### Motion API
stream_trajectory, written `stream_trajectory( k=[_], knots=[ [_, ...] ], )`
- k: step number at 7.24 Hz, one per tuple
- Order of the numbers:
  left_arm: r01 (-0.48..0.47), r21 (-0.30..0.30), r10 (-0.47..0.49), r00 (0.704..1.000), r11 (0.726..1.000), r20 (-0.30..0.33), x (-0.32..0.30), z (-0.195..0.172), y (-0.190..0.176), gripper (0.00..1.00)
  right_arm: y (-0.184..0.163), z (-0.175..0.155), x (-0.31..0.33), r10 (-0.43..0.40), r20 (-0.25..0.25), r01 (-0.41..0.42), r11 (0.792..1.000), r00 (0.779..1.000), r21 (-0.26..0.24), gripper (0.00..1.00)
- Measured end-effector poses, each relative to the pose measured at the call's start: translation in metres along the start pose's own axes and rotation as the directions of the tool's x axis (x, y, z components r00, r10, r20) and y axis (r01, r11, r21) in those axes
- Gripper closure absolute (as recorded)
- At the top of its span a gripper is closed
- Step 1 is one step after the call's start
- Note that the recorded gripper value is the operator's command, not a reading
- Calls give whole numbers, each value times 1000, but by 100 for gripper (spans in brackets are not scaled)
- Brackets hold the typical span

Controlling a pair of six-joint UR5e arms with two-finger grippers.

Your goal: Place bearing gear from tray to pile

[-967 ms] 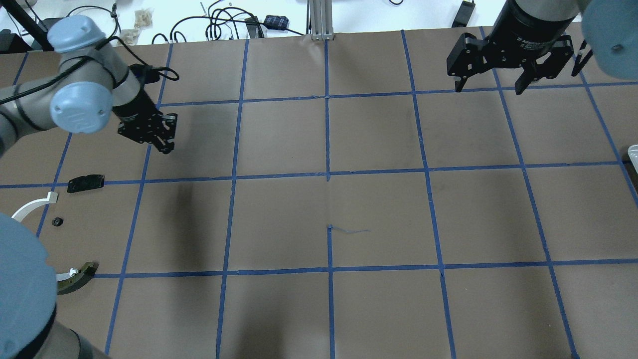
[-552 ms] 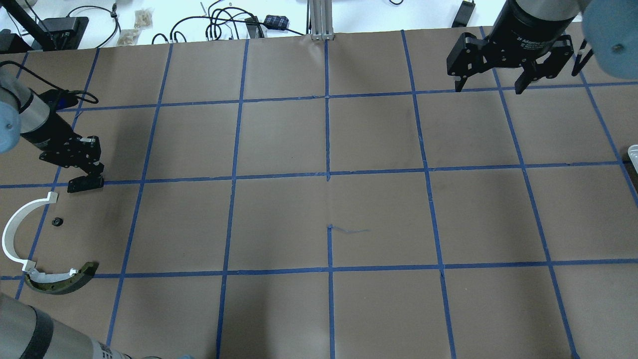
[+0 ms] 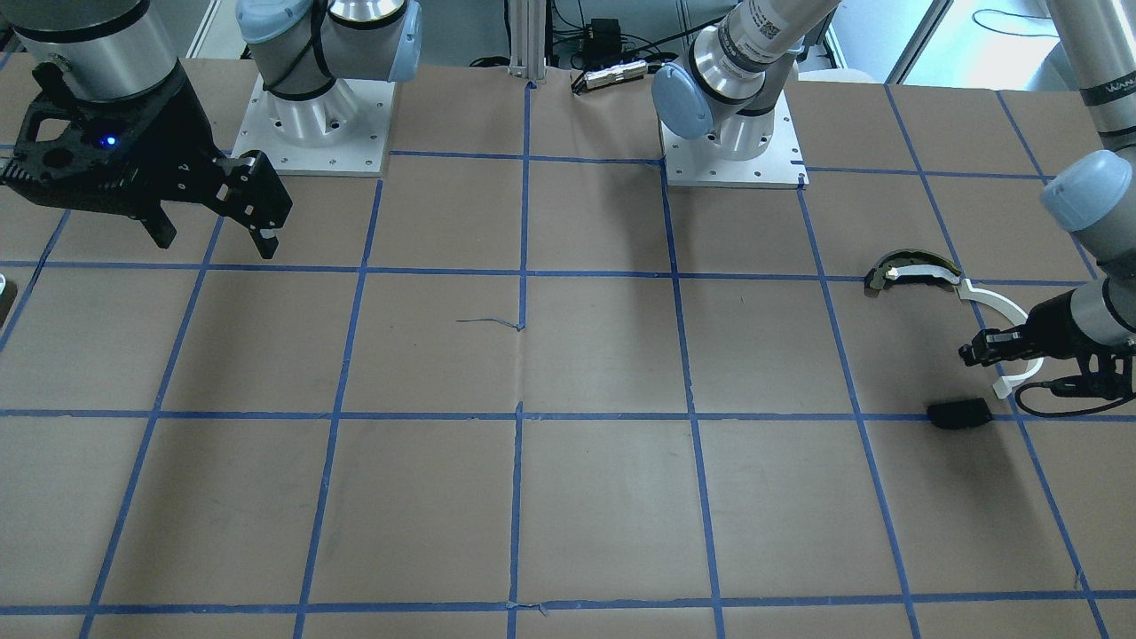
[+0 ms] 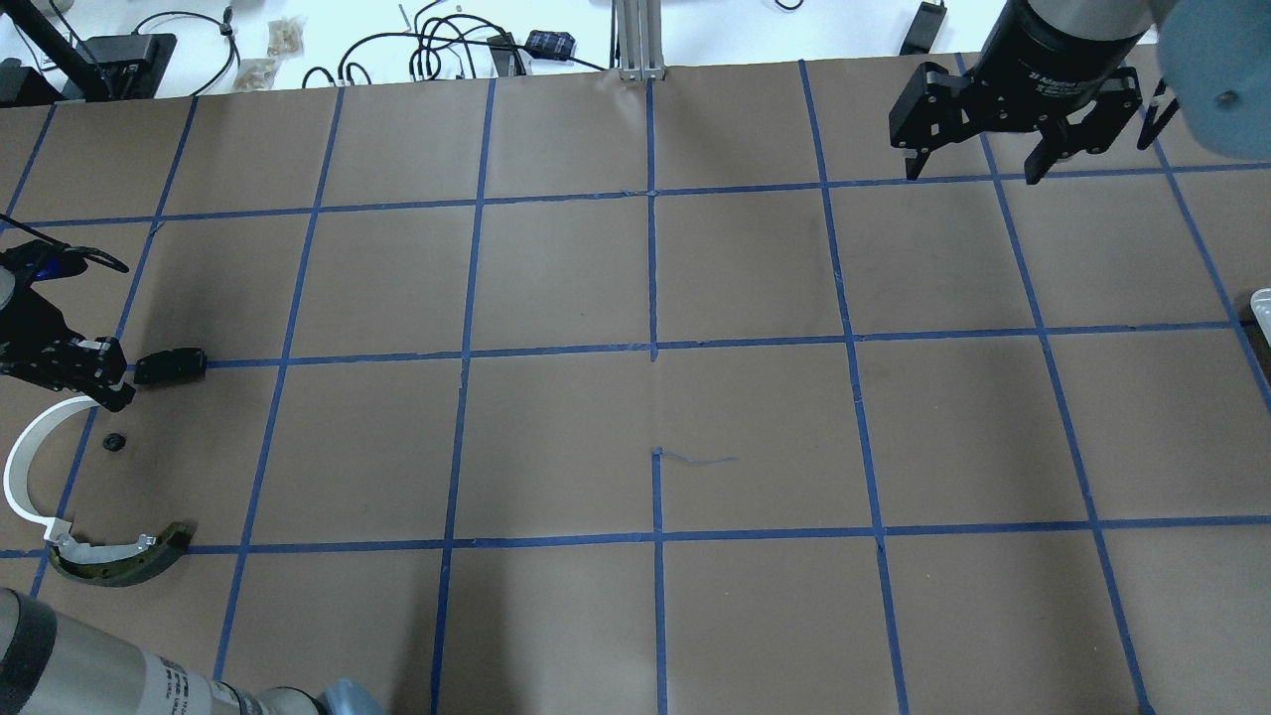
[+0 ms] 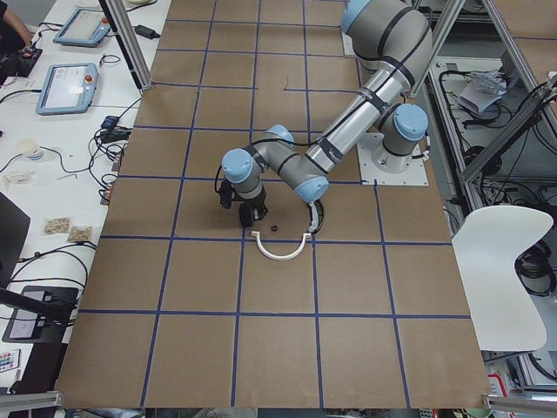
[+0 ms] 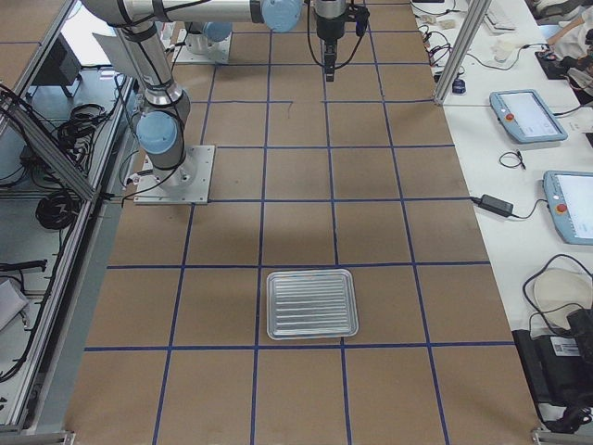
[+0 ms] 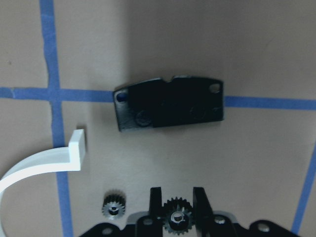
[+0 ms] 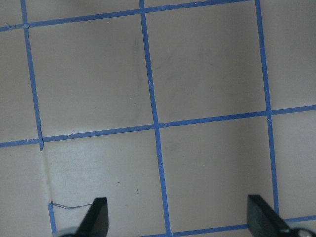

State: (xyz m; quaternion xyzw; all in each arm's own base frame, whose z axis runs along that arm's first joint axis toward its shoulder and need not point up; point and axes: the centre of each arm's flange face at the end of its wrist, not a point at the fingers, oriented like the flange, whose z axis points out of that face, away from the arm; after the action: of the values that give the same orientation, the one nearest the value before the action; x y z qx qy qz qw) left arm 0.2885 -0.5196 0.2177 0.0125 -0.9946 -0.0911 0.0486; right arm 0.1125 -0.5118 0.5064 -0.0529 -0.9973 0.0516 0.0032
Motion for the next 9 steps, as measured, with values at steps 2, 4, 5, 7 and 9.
stream_trajectory(
  k=[2, 4, 5, 7, 9],
  knots=[
    [-20, -10, 20, 1000, 1000, -5, -5, 5, 2, 94, 0, 0, 0, -5, -1, 5, 1000, 1000, 1, 0],
    [-32, -19, 32, 999, 999, -13, -7, 12, 1, 91, 0, 1, 0, -1, -3, 1, 1000, 1000, -1, 0],
    [-35, -31, 35, 999, 999, -10, -8, 16, 1, 64, 0, 1, 0, 0, -2, 0, 1000, 1000, -1, 0],
    [-38, -57, 39, 999, 998, 4, -10, 21, 2, 38, 0, 1, 0, 1, -2, -1, 1000, 1000, -2, 0],
    [-39, -62, 39, 999, 997, 5, -10, 23, 2, 21, 0, 1, 0, 0, -2, 0, 1000, 1000, -3, 0]
  ],
)
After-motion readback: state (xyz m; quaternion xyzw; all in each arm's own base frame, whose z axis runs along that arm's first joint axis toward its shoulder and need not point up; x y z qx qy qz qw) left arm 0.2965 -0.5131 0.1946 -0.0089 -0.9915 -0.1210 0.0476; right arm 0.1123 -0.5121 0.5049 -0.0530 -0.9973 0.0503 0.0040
